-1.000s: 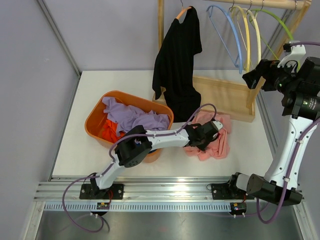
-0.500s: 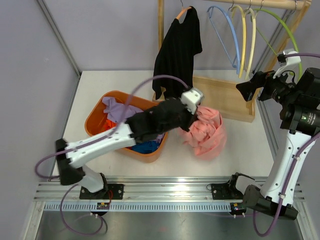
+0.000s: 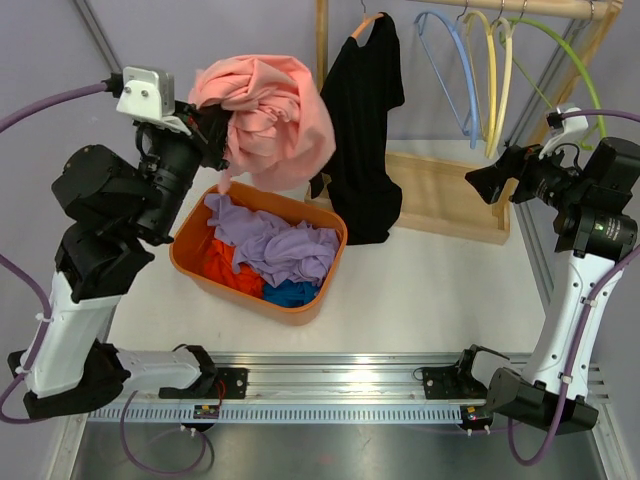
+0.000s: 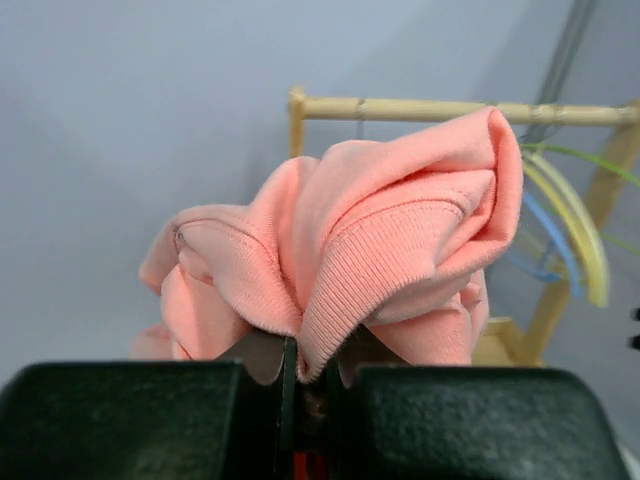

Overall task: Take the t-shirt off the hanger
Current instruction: Place the tshirt into the basket, then grab a hanger with a tshirt on it with the left arm

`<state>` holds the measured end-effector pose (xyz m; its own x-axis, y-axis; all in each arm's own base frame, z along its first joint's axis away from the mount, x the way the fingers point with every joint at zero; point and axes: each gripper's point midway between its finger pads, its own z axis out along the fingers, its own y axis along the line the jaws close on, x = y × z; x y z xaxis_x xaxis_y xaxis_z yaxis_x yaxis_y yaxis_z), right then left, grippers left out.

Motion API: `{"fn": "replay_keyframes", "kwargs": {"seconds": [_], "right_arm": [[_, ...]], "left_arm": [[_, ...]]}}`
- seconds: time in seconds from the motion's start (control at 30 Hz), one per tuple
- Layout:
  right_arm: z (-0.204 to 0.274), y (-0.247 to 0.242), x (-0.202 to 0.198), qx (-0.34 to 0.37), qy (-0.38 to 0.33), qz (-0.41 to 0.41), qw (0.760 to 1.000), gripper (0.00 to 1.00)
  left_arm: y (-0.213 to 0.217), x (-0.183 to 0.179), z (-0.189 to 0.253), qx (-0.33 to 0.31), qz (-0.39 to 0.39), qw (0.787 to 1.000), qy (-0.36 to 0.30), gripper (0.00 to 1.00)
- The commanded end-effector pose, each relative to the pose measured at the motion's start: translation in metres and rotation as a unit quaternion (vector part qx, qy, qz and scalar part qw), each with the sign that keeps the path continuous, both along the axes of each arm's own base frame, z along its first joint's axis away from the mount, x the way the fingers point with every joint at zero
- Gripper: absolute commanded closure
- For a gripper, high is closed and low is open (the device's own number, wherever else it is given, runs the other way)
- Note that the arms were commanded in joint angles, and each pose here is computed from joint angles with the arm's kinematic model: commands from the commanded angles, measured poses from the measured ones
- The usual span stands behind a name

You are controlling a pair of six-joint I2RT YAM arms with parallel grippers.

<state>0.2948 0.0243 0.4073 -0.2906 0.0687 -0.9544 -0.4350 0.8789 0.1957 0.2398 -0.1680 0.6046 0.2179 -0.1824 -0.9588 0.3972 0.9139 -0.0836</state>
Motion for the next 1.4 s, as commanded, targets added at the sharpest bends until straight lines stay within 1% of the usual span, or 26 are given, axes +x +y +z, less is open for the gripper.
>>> {"fn": "replay_keyframes", "kwargs": {"seconds": [0.0,0.07,0.1,0.27,0.3,0.37,0.4,0.47,0.5,0.63,0.67,0.7,0.73,0.77,0.8,0.83,0.87,0.93,0.97,1.07,1.1,1.2,1.23,1.3,1.33,1.37], "right_arm": [[0.021,0.008,-0.004,-0.008,-0.048,0.025,0.998,0.01],[0.024,0.013,-0.006,-0.006,-0.055,0.042,0.998,0.0],[0.028,0.016,-0.008,-0.005,-0.063,0.052,0.997,0.01],[0.04,0.027,-0.013,0.018,-0.077,0.086,0.993,0.01],[0.043,0.029,-0.013,0.019,-0.084,0.092,0.992,0.01],[0.046,0.037,-0.017,0.034,-0.083,0.121,0.989,0.0],[0.048,0.041,-0.02,0.035,-0.09,0.141,0.985,0.0],[0.051,0.047,-0.024,0.049,-0.083,0.162,0.982,0.01],[0.055,0.05,-0.027,0.047,-0.089,0.175,0.979,0.01],[0.059,0.063,-0.038,0.05,-0.092,0.216,0.971,0.02],[0.058,0.065,-0.037,0.049,-0.091,0.219,0.97,0.02],[0.057,0.069,-0.039,0.053,-0.083,0.222,0.97,0.02],[0.055,0.069,-0.035,0.04,-0.087,0.217,0.971,0.03],[0.052,0.078,-0.033,0.036,-0.081,0.229,0.969,0.03],[0.048,0.079,-0.031,0.031,-0.065,0.216,0.974,0.03],[0.042,0.08,-0.024,0.016,-0.064,0.217,0.974,0.03],[0.039,0.087,-0.024,0.012,-0.059,0.223,0.973,0.03],[0.035,0.085,-0.015,0.007,-0.052,0.212,0.976,0.03],[0.033,0.085,-0.012,0.005,-0.05,0.21,0.976,0.04],[0.028,0.085,-0.004,0.001,-0.036,0.209,0.977,0.04],[0.027,0.085,-0.003,0.001,-0.033,0.209,0.977,0.03],[0.022,0.083,0.004,0.0,-0.022,0.209,0.978,0.03],[0.02,0.083,0.006,0.001,-0.019,0.208,0.978,0.04],[0.016,0.082,0.009,0.002,-0.014,0.205,0.979,0.04],[0.014,0.081,0.009,0.003,-0.01,0.204,0.979,0.04],[0.013,0.081,0.009,0.004,-0.007,0.204,0.979,0.04]], "left_arm": [[0.003,0.024,-0.046,0.051,0.03,0.997,0.046,1.0],[0.0,0.028,-0.077,0.057,0.02,0.995,0.078,1.0],[-0.003,0.028,-0.089,0.043,0.014,0.994,0.098,1.0],[0.002,0.033,-0.151,0.029,0.017,0.986,0.165,1.0],[0.0,0.035,-0.179,0.027,0.015,0.981,0.192,1.0],[-0.001,0.042,-0.217,0.028,0.01,0.973,0.227,1.0],[-0.004,0.046,-0.258,0.029,0.009,0.965,0.261,1.0],[-0.001,0.051,-0.293,0.022,0.009,0.955,0.295,1.0],[0.0,0.052,-0.328,0.019,0.013,0.944,0.328,1.0],[0.007,0.048,-0.383,-0.01,0.014,0.919,0.393,1.0],[0.011,0.048,-0.386,-0.019,0.015,0.916,0.4,0.83],[0.01,0.046,-0.386,-0.025,0.009,0.914,0.404,0.71],[0.007,0.043,-0.38,-0.029,-0.006,0.915,0.402,0.52],[0.004,0.04,-0.357,-0.039,-0.021,0.924,0.381,0.2],[0.004,0.038,-0.343,-0.038,-0.031,0.929,0.366,0.11],[-0.001,0.032,-0.324,-0.042,-0.055,0.935,0.349,0.04],[0.001,0.028,-0.285,-0.057,-0.066,0.947,0.31,0.01],[0.002,0.023,-0.247,-0.068,-0.077,0.956,0.273,0.01],[0.004,0.021,-0.211,-0.082,-0.081,0.963,0.244,0.01],[-0.001,0.024,-0.169,-0.086,-0.097,0.968,0.213,0.01],[-0.008,0.031,-0.142,-0.091,-0.109,0.972,0.188,0.01],[-0.029,0.054,-0.108,-0.082,-0.137,0.973,0.167,0.01],[-0.046,0.077,-0.091,-0.078,-0.15,0.972,0.162,0.01],[-0.062,0.098,-0.073,-0.075,-0.163,0.971,0.155,0.01],[-0.074,0.117,-0.052,-0.078,-0.168,0.973,0.137,0.01],[-0.082,0.132,-0.057,-0.072,-0.167,0.972,0.146,0.01]]}}
